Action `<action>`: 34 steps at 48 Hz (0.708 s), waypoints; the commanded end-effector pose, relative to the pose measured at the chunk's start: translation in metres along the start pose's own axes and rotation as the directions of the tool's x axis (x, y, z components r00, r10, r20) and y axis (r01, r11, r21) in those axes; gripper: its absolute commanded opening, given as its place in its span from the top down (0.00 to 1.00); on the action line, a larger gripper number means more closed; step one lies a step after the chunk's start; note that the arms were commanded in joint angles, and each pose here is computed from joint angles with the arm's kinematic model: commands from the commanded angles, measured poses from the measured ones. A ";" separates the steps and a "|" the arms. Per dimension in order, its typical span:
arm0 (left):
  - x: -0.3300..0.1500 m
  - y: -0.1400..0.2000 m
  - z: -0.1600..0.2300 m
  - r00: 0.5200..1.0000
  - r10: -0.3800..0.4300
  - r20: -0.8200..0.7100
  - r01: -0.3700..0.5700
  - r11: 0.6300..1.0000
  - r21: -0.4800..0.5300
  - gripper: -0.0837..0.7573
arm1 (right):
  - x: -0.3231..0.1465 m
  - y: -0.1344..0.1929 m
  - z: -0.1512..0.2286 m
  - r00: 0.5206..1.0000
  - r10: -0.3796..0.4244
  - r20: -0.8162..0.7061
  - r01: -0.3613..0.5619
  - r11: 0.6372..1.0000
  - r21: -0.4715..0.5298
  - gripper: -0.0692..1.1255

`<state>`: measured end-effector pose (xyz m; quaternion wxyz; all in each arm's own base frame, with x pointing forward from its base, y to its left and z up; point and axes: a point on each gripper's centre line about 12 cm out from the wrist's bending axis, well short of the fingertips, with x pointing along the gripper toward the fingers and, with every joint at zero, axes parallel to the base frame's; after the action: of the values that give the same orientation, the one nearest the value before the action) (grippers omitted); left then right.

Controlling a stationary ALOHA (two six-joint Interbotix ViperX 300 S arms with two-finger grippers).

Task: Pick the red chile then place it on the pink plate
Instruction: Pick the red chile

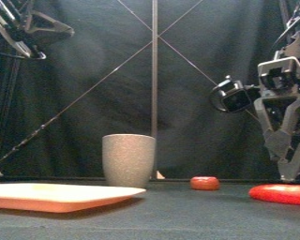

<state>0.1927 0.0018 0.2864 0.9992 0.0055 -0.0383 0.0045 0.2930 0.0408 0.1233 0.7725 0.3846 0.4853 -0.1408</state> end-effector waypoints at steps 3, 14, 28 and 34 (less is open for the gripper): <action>0.001 0.001 0.005 1.000 0.003 0.015 -0.003 1.000 0.003 0.95 | 0.008 0.016 0.011 1.000 -0.006 -0.016 0.006 1.000 -0.018 0.17; 0.002 0.001 0.005 1.000 0.002 0.012 -0.002 1.000 0.005 0.95 | 0.021 0.019 0.013 0.995 -0.064 -0.077 0.061 0.997 -0.042 0.17; 0.001 0.000 0.005 1.000 0.001 0.014 -0.001 1.000 0.009 0.95 | 0.026 0.012 0.006 0.983 -0.159 -0.092 0.156 0.987 -0.034 0.23; 0.002 0.000 0.005 1.000 0.001 0.012 -0.001 1.000 0.009 0.95 | 0.029 0.013 0.002 0.976 -0.204 -0.077 0.201 0.979 -0.040 0.31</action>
<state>0.1926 0.0019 0.2857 0.9993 0.0069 -0.0375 0.0046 0.3128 0.0495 0.1002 0.7314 0.3359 0.5607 -0.1946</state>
